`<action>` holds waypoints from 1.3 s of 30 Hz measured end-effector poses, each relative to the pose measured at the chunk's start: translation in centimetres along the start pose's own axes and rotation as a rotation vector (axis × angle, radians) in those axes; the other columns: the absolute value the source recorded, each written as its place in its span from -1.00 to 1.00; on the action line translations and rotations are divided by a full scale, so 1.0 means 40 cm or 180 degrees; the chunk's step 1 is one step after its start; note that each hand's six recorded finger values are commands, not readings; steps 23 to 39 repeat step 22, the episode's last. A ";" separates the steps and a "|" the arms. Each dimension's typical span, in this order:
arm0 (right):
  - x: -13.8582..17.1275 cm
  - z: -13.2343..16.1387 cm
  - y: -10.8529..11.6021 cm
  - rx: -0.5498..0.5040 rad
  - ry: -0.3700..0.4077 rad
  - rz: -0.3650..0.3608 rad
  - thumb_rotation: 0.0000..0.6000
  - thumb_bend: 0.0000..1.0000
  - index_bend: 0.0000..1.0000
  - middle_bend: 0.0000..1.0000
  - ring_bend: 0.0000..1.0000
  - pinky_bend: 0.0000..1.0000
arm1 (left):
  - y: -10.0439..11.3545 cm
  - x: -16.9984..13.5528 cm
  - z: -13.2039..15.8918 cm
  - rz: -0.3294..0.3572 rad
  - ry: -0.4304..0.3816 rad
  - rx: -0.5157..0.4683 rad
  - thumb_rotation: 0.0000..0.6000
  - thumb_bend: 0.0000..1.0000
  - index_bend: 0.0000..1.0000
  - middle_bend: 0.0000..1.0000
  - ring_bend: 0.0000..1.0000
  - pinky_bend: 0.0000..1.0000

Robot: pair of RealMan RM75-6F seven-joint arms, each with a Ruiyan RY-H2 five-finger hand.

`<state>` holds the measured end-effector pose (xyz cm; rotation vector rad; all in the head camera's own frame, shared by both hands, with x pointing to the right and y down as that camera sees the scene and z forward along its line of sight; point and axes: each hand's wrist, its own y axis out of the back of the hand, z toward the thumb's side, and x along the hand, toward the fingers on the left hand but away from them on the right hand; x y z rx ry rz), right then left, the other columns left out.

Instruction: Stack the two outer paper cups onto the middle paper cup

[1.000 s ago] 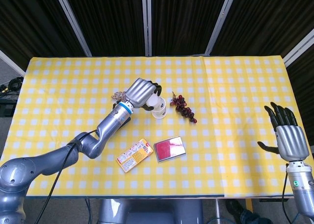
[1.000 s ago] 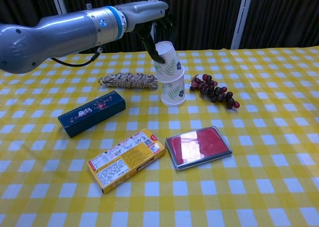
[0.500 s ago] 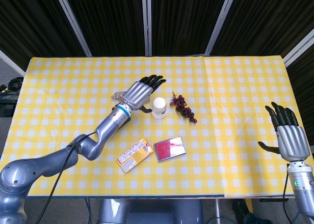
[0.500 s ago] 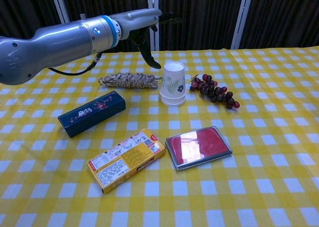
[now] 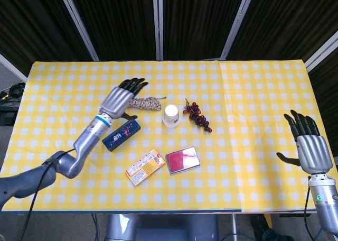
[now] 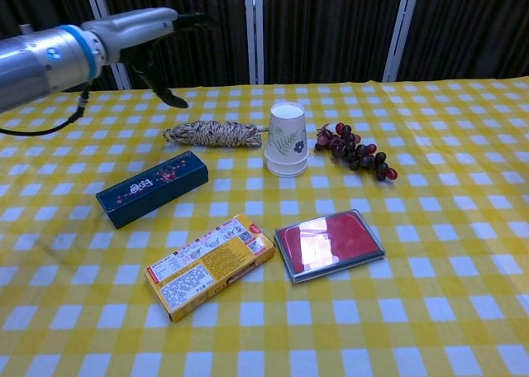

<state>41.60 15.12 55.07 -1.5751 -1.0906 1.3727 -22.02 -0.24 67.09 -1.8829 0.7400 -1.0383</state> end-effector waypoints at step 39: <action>0.008 0.036 -0.003 0.0094 0.0157 -0.0006 1.00 -1.00 -0.97 -1.00 -1.00 -1.00 | 0.076 -0.757 -0.297 0.0214 0.1550 -0.0009 1.00 -1.00 -1.00 -1.00 -1.00 -1.00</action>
